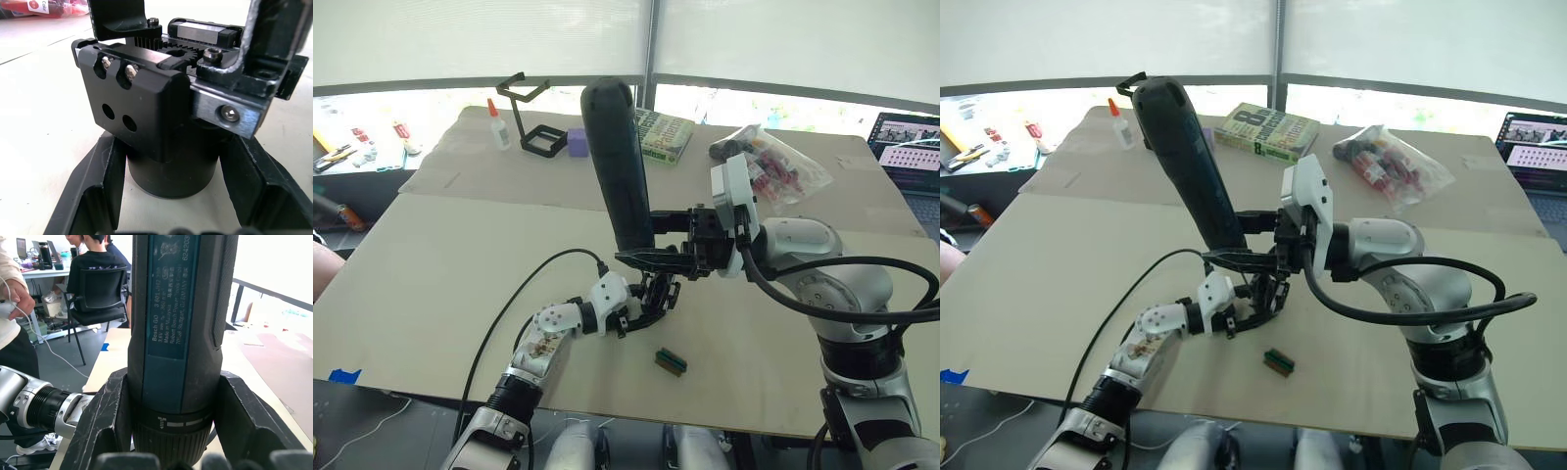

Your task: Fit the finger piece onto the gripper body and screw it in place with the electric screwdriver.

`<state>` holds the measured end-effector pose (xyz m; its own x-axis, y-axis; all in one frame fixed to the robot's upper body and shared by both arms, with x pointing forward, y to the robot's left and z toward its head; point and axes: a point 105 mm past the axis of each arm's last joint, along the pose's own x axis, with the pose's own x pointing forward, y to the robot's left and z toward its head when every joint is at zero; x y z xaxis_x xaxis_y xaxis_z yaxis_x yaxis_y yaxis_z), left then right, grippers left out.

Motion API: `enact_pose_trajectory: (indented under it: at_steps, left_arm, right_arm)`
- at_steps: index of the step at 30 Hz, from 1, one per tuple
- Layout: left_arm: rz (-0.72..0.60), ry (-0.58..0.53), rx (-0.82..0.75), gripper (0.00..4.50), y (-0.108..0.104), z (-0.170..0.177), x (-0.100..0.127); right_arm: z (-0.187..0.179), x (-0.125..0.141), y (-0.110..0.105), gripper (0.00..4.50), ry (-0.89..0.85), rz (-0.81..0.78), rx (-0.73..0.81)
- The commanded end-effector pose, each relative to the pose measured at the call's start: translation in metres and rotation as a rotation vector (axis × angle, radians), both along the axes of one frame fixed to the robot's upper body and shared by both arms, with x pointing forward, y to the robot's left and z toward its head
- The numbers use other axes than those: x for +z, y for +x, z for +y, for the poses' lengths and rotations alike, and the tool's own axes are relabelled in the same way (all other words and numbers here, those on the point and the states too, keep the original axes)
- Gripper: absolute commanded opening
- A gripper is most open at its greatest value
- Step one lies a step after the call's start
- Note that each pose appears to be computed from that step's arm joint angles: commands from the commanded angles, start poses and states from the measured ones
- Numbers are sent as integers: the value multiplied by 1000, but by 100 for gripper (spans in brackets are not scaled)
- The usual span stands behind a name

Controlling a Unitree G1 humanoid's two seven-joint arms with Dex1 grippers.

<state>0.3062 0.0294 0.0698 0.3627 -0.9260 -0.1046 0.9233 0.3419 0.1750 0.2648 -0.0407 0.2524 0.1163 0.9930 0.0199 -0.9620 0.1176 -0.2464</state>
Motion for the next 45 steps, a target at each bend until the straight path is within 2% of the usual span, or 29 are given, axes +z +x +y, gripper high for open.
enact_pose_trajectory:
  at_steps: [1,45]
  left_arm:
    - [51,29,-24,228,-8,-7,-15]
    - [52,31,-20,228,-9,-6,-16]
  right_arm:
    - [2,19,-10,193,32,-79,29]
    - [0,6,-4,193,32,-87,-6]
